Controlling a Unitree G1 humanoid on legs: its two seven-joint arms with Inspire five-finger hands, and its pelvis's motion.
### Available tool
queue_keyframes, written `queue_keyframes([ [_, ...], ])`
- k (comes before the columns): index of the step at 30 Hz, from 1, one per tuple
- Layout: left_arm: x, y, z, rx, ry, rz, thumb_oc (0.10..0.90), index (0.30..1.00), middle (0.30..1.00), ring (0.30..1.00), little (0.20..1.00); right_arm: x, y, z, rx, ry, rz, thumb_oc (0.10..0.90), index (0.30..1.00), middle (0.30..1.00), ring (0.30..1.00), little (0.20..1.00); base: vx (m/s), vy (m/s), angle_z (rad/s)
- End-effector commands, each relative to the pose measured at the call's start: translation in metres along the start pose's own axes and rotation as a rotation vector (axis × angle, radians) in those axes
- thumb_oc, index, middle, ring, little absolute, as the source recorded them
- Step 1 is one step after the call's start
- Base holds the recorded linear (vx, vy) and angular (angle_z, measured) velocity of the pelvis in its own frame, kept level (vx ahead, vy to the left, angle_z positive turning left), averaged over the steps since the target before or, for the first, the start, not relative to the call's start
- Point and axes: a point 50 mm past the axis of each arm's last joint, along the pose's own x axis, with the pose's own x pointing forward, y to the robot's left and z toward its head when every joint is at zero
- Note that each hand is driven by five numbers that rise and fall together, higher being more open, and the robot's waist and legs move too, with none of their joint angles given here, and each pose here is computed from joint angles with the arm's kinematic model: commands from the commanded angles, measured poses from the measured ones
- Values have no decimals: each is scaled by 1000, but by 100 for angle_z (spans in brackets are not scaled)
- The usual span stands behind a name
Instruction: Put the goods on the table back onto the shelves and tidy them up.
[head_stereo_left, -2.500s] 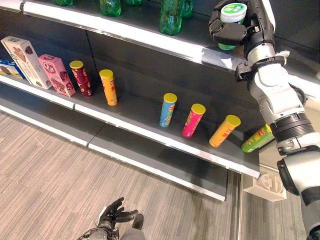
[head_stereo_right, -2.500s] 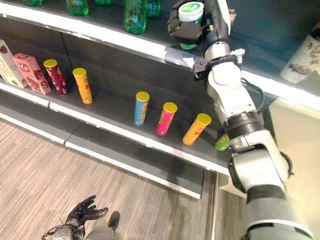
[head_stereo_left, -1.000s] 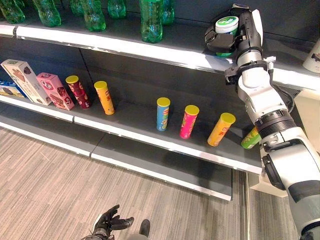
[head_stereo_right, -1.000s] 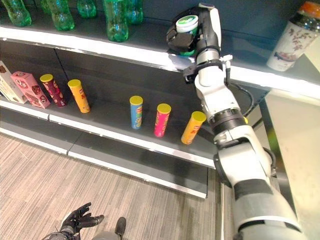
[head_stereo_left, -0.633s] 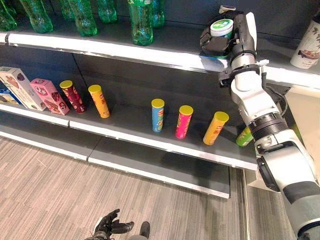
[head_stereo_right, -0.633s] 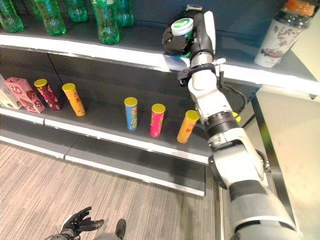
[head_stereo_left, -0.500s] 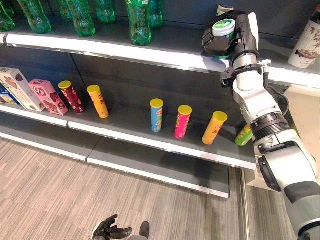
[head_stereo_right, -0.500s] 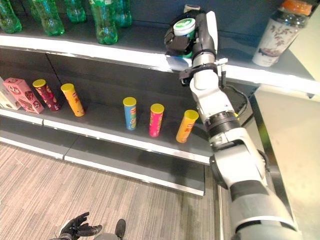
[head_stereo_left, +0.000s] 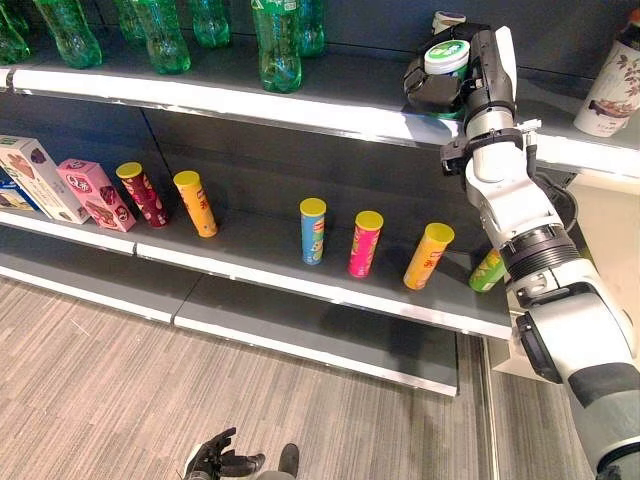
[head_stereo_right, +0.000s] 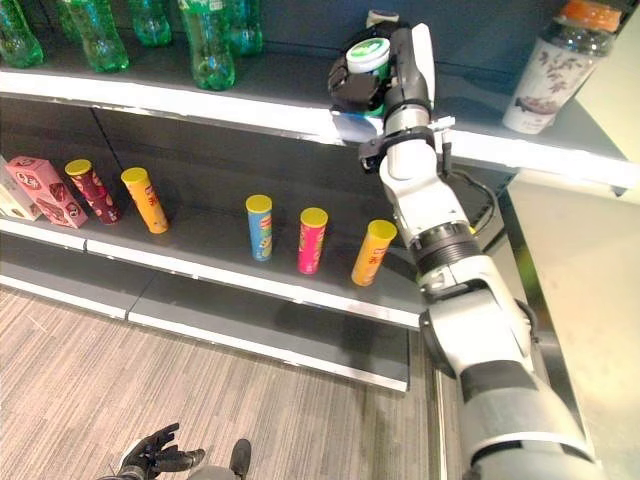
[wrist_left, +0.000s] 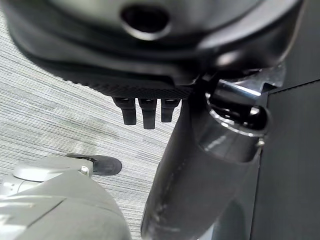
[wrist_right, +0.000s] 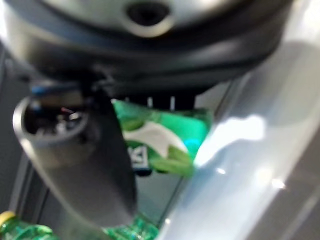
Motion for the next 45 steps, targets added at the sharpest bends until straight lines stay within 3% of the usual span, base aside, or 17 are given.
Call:
queue_keyframes([
  [1,7,11,23,41,-79,39,800,900,900,900,900,12,-14,45,-41,-181,-34,800,900,900,900,900,0,0,0],
  [26,9,10,27,25,-84,55,800,900,900,900,900,3,-15,51,-32,-248,-73,800,900,900,900,900,0,0,0],
  [32,9,7,26,26,-83,52,800,900,900,900,900,0,-15,46,-61,-244,-117,800,900,900,900,900,1,1,-1],
  [37,9,3,30,36,-99,47,800,900,900,900,900,-4,-35,38,-123,-243,-254,800,900,900,900,900,3,2,0],
  [40,9,3,33,32,-112,46,800,900,900,900,900,-6,-45,33,-43,-227,-291,800,900,900,900,900,0,0,0],
  [45,9,4,25,11,-78,53,800,900,900,900,900,-13,-55,22,379,-197,-268,800,900,900,900,900,3,1,1],
])
